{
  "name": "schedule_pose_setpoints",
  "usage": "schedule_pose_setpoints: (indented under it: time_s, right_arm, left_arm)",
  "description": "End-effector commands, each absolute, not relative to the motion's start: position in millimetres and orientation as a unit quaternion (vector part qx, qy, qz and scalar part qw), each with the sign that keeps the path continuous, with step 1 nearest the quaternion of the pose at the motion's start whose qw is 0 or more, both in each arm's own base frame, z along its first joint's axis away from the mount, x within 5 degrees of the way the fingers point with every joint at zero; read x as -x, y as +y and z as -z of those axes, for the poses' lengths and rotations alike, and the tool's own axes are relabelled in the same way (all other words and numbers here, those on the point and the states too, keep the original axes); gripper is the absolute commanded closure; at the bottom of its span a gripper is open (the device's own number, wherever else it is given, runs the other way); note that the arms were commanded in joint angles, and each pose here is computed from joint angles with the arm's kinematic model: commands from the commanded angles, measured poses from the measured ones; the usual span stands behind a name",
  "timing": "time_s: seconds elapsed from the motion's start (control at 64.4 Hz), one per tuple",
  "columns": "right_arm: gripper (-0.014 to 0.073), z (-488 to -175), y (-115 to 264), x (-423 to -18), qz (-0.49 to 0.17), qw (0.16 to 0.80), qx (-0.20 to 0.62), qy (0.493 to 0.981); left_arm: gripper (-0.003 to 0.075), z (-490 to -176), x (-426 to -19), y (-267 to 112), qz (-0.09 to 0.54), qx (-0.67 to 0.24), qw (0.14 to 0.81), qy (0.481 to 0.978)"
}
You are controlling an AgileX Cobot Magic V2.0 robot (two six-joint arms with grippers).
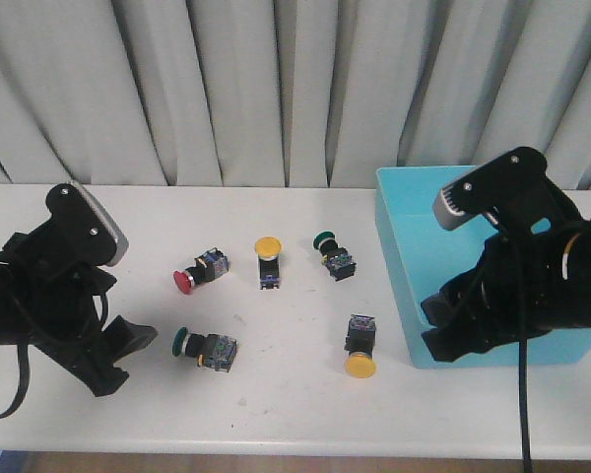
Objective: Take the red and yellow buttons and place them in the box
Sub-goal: 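Raise the right gripper out of the box, then reach the left gripper to the yellow-capped button and grasp it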
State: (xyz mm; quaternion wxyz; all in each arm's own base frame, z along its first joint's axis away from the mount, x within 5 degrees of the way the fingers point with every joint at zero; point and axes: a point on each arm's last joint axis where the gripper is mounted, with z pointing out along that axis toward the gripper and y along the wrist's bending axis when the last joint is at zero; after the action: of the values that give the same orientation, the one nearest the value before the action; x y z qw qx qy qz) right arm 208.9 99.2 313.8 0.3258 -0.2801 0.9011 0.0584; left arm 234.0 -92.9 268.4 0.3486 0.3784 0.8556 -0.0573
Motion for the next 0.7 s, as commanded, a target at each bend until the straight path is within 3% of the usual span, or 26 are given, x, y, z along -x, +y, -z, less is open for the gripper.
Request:
schedule_pose_setpoints:
  time_s: [0.0, 0.373, 0.684]
  right_arm:
    - [0.0229, -329, 99, -205, -0.067, 0.382, 0.279, 0.879]
    - [0.0229, -329, 99, -204, -0.069, 0.381, 0.279, 0.879]
    - [0.0229, -329, 99, -204, -0.068, 0.383, 0.281, 0.878]
  left_arm:
    - [0.0188, -284, -248, -98, 0.051, -0.377, 0.388, 0.839]
    - [0.0188, -262, -338, -133, 0.059, -0.467, 0.311, 0.826]
    - [0.0188, -236, -404, -168, 0.102, -0.557, 0.307, 0.765]
